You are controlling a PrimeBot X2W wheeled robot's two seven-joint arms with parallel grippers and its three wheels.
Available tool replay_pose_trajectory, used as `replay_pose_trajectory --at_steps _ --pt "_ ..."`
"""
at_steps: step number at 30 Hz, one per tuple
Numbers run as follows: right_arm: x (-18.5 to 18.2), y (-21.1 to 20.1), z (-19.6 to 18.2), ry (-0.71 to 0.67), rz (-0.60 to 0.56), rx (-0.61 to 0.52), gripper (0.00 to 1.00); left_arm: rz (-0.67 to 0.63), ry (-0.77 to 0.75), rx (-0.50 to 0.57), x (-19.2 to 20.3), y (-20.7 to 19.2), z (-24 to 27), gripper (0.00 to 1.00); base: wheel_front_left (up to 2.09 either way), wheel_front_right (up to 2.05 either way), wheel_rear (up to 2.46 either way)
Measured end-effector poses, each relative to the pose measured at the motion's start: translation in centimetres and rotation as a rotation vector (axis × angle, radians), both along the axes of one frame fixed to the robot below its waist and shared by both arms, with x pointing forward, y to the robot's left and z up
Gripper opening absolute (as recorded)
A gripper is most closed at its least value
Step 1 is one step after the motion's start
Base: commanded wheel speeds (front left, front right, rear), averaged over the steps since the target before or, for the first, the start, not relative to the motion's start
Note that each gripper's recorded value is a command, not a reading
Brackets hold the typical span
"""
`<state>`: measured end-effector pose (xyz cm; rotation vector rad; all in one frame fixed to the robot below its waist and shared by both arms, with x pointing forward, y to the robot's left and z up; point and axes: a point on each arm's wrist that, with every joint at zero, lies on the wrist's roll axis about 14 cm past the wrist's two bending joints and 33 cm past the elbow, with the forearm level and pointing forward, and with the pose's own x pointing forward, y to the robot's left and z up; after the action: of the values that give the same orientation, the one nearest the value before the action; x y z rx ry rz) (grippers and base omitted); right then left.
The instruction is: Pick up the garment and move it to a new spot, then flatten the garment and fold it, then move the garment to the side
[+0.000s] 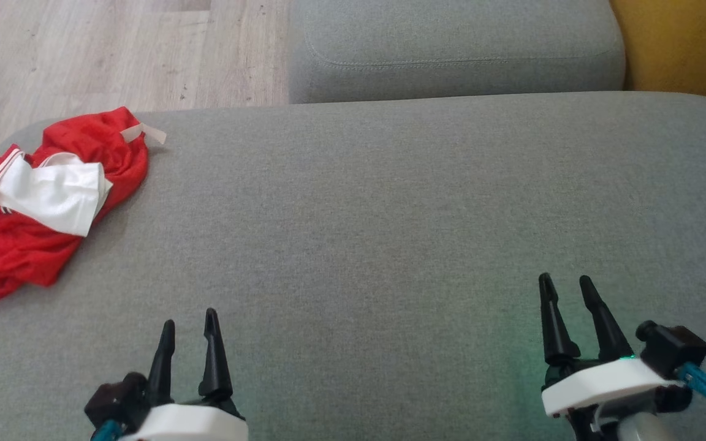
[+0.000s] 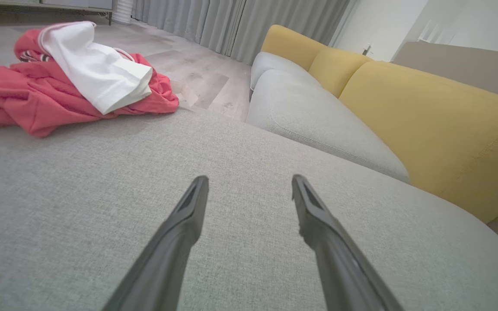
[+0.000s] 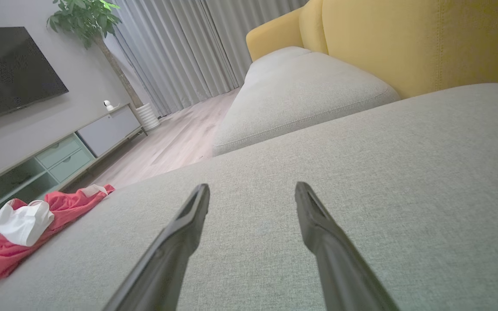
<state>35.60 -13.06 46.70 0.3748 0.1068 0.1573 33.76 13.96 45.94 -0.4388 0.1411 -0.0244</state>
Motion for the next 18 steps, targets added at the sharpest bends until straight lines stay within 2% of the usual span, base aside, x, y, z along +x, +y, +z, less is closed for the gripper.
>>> replay_pose_trajectory --at_steps 18 --pt "-0.4 1.5 -0.6 -0.044 0.084 -0.205 1.00 -0.008 -0.047 0.194 -0.5 0.1 0.2 1.00 0.00 0.00 0.00"
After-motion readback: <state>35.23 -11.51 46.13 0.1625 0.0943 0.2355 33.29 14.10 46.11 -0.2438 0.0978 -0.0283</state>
